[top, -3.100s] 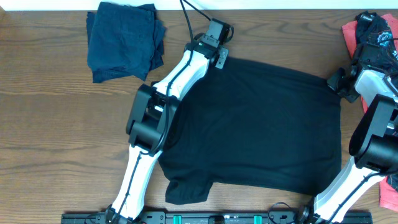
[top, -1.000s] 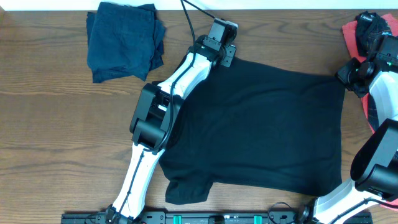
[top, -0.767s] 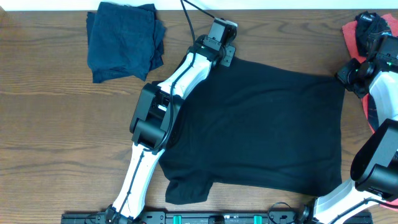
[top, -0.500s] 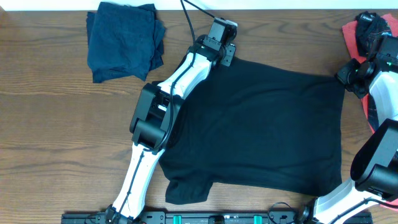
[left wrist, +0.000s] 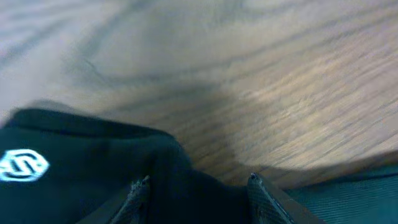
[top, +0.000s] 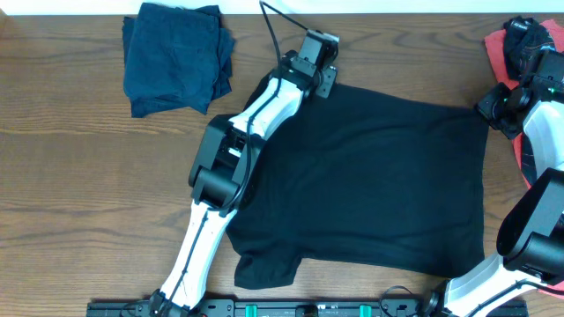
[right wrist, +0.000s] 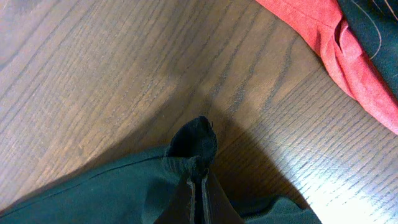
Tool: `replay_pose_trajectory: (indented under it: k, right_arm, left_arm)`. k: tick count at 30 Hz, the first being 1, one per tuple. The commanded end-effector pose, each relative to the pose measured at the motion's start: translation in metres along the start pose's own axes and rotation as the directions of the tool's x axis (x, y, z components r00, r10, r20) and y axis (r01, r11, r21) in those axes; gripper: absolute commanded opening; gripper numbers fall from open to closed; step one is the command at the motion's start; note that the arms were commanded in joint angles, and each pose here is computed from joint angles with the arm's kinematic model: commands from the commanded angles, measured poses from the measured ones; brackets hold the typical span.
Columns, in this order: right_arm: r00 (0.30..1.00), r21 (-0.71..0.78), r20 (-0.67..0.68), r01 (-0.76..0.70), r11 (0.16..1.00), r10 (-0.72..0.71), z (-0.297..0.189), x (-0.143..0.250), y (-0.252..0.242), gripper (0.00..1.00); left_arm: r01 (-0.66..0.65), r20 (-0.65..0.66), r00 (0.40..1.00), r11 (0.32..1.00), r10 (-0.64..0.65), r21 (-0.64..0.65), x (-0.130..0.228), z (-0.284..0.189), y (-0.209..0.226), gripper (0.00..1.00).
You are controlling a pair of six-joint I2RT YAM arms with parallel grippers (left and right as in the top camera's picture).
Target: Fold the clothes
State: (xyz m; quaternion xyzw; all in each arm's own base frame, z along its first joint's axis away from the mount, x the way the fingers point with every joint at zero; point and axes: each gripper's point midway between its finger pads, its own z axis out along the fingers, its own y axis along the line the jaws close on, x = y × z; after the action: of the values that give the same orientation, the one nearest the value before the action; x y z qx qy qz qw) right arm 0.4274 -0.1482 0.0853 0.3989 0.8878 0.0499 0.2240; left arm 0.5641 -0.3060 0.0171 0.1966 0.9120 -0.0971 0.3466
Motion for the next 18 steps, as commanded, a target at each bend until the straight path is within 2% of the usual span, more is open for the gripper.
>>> replay_pose_trajectory:
  k: [1, 4, 8, 13, 18]
  right_arm:
    - [0.999, 0.002, 0.031, 0.030, 1.000, -0.030, -0.010, -0.005, 0.004, 0.01]
    - [0.999, 0.004, 0.030, 0.030, 1.000, -0.030, -0.010, -0.004, 0.004, 0.01]
    - [0.999, 0.014, 0.031, 0.036, 0.999, -0.036, -0.010, -0.004, 0.002, 0.01]
    - [0.999, 0.050, 0.038, 0.034, 0.998, -0.036, -0.010, -0.005, -0.005, 0.01]
    - [0.999, 0.051, 0.036, 0.028, 0.998, -0.030, -0.010, -0.004, -0.005, 0.01]
  left_arm:
    - [0.017, 0.003, 1.000, 1.000, -0.017, -0.009, 0.002, 0.005, 0.002, 0.51]
    - [0.017, 0.008, 1.000, 1.000, -0.017, -0.012, 0.001, 0.005, 0.002, 0.49]
    - [0.017, 0.009, 1.000, 1.000, -0.017, -0.012, -0.001, 0.003, 0.002, 0.34]
    - [0.023, 0.047, 0.999, 0.997, -0.020, -0.072, -0.019, -0.014, 0.011, 0.23]
    - [0.025, 0.046, 0.999, 0.991, -0.020, -0.129, -0.031, -0.041, 0.021, 0.21]
